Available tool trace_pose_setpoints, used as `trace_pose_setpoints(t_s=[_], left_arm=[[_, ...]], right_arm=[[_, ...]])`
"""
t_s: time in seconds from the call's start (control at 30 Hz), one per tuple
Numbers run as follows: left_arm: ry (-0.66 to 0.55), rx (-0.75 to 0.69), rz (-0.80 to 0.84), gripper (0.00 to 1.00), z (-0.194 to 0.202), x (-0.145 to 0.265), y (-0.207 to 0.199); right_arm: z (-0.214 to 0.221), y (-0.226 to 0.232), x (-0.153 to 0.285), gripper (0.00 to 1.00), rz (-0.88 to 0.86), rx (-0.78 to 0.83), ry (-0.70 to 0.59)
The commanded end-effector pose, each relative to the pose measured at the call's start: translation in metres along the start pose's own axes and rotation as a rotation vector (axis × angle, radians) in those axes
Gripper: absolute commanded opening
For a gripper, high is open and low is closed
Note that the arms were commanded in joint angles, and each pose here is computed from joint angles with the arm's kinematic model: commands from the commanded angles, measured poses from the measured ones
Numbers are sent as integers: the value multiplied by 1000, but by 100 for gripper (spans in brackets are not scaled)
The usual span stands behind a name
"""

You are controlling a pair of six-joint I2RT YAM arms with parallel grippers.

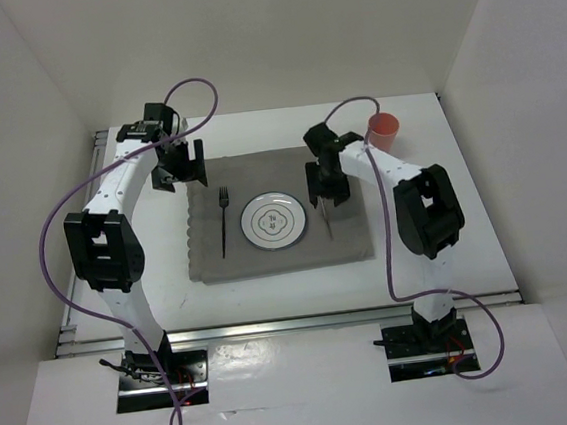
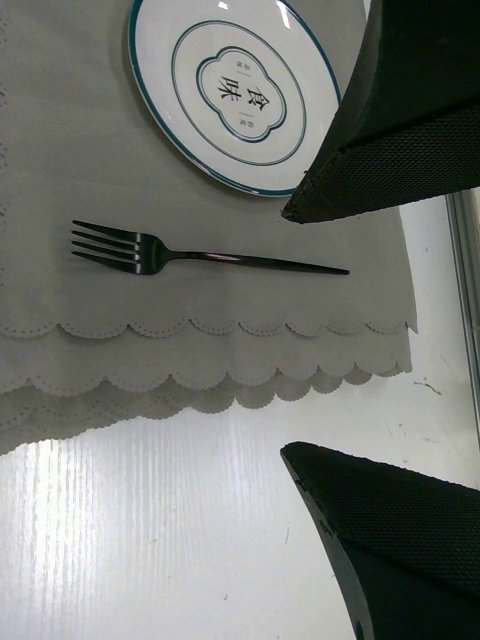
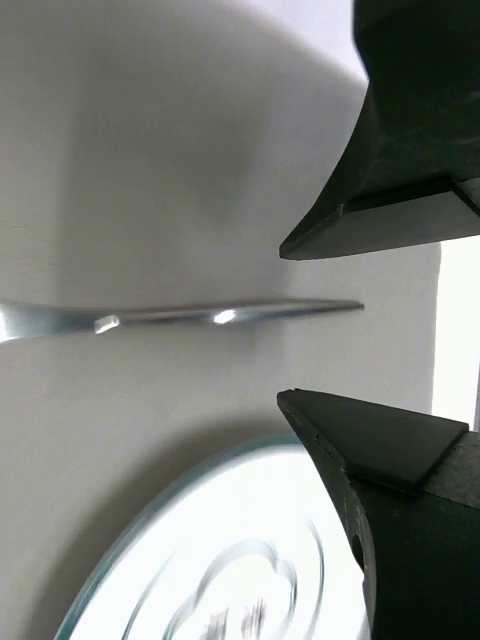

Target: Set the dinner table for one person

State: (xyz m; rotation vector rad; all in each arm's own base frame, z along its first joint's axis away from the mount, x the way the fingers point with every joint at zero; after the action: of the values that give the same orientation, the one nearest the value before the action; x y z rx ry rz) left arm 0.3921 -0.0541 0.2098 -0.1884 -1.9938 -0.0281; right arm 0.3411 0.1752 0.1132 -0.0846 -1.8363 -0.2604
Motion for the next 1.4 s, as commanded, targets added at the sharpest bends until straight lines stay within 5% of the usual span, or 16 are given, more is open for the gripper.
trace_pose_setpoints(t_s=[0.0, 0.1, 0.3, 0.87, 0.97, 1.07, 1.27, 1.37], left_arm=[[-39, -25, 15, 96, -1, 13, -1], [-48, -26, 14, 96, -3, 15, -1], [-48, -35, 5, 96, -3, 15, 0], [-38, -43, -13, 94, -1, 13, 3], [-47, -44, -14, 94, -1, 17, 2], [-47, -43, -23, 94, -1, 17, 3], [-47, -43, -23, 94, 0, 18, 3], [-47, -44, -14, 94, 0, 18, 2]], right_arm=[[-61, 8, 96, 63, -73, -44, -276], [-115, -29, 139, 63, -123, -181, -396], [-182, -105, 132, 60, -18, -360, -432], [-210, -162, 44, 57, 8, -446, -340], [-213, -163, 33, 45, 21, -448, -332], [-218, -165, 38, 2, 39, -450, -345], [-220, -159, 81, 0, 104, -424, -443], [-216, -121, 114, 0, 157, -316, -529]])
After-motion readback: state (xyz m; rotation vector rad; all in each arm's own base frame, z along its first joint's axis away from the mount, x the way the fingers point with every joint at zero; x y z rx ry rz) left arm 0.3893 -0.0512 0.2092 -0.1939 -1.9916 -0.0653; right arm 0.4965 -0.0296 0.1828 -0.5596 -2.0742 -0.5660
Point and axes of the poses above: each gripper's point midway between its finger pads, its own x axis back along the fingers, its own y axis along the line the jaws close on, z = x × y, the point moved 7 cm from there along x, back along the fingers, and after that the axes turned 12 degrees about -x, right-handed, at the moved point
